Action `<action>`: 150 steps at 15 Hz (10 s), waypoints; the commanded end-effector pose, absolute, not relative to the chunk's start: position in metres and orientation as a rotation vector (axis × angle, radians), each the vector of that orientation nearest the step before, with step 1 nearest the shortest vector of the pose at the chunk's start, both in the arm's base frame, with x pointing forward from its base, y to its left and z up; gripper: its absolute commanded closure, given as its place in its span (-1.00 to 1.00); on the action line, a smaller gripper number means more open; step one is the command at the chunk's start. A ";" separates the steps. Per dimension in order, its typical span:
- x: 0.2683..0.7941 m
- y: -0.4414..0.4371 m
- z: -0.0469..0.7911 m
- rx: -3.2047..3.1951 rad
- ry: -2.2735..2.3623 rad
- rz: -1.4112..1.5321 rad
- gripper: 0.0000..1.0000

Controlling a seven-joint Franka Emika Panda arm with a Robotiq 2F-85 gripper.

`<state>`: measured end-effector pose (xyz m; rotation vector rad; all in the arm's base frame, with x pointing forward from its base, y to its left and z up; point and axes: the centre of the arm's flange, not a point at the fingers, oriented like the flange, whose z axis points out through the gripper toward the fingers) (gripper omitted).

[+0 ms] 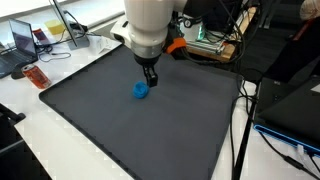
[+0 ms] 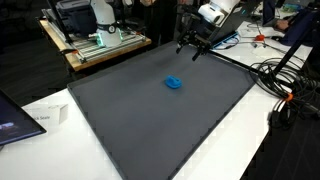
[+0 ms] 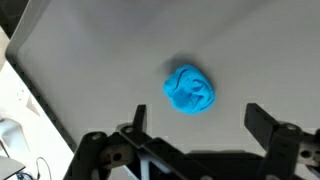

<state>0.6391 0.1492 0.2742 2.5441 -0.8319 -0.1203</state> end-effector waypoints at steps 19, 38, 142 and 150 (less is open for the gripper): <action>0.645 0.150 0.263 2.455 -0.820 -0.234 -1.00; 0.654 0.046 0.296 2.833 -0.412 -0.392 -1.00; 0.476 -0.003 0.254 3.165 -0.102 0.532 -1.00; 0.471 -0.006 0.228 3.174 -0.056 0.574 -1.00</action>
